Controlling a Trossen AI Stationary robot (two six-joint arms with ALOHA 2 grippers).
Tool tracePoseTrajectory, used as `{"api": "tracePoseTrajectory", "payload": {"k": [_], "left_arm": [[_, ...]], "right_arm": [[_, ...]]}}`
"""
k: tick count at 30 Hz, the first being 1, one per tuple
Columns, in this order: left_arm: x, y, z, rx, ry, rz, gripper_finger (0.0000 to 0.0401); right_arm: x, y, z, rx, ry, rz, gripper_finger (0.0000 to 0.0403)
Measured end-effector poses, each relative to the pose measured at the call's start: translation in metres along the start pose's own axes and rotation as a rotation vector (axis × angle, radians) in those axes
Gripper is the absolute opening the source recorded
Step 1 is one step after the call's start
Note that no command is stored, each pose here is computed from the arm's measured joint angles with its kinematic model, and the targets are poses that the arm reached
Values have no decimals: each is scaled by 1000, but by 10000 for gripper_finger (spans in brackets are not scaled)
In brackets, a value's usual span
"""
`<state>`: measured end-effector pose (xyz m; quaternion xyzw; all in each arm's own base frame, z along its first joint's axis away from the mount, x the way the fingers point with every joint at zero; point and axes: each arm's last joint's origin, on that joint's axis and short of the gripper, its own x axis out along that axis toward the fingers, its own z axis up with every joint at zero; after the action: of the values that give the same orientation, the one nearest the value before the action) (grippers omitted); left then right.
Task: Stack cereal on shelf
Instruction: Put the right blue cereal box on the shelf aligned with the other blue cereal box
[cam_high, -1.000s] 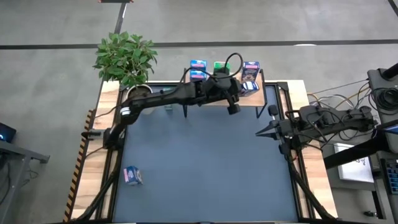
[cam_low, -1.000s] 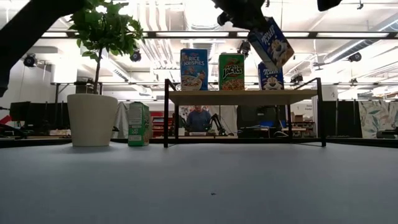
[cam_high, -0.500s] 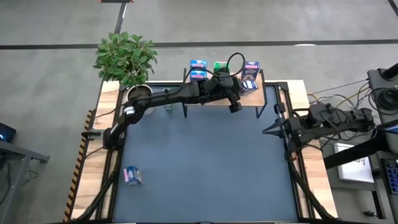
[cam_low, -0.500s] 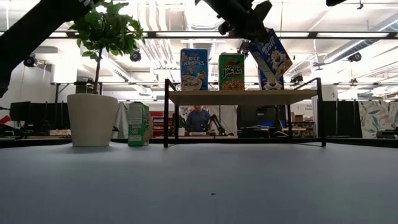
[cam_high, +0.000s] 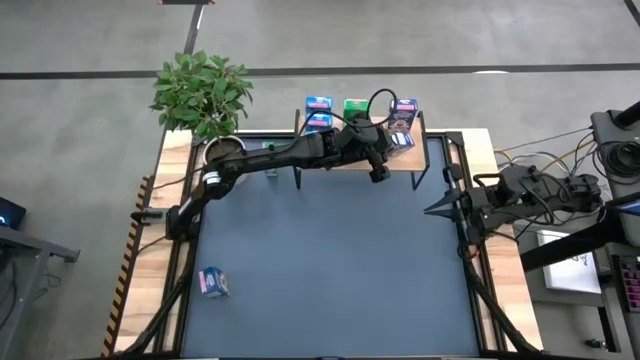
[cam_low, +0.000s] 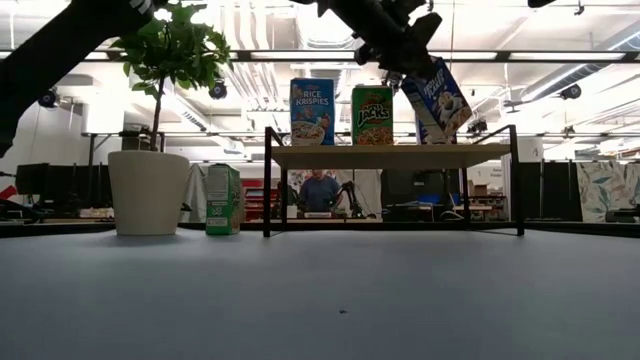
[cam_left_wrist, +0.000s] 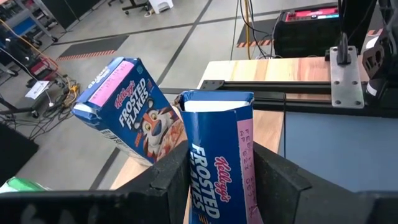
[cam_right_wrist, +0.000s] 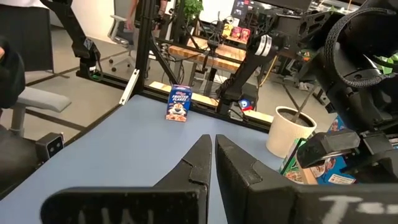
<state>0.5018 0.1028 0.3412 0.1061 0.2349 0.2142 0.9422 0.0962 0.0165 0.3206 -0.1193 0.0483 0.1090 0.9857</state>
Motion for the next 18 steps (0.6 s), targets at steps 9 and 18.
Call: {"api": "tracePoseTrajectory", "payload": {"k": [9,18], "left_arm": [[2,-1,-2,-17,-3,1,163],[14,-3,-7,-13,-24,-7,173]], "right_arm": [[0,0,0,0,0,0,13],[0,0,0,0,0,-1,13]]}}
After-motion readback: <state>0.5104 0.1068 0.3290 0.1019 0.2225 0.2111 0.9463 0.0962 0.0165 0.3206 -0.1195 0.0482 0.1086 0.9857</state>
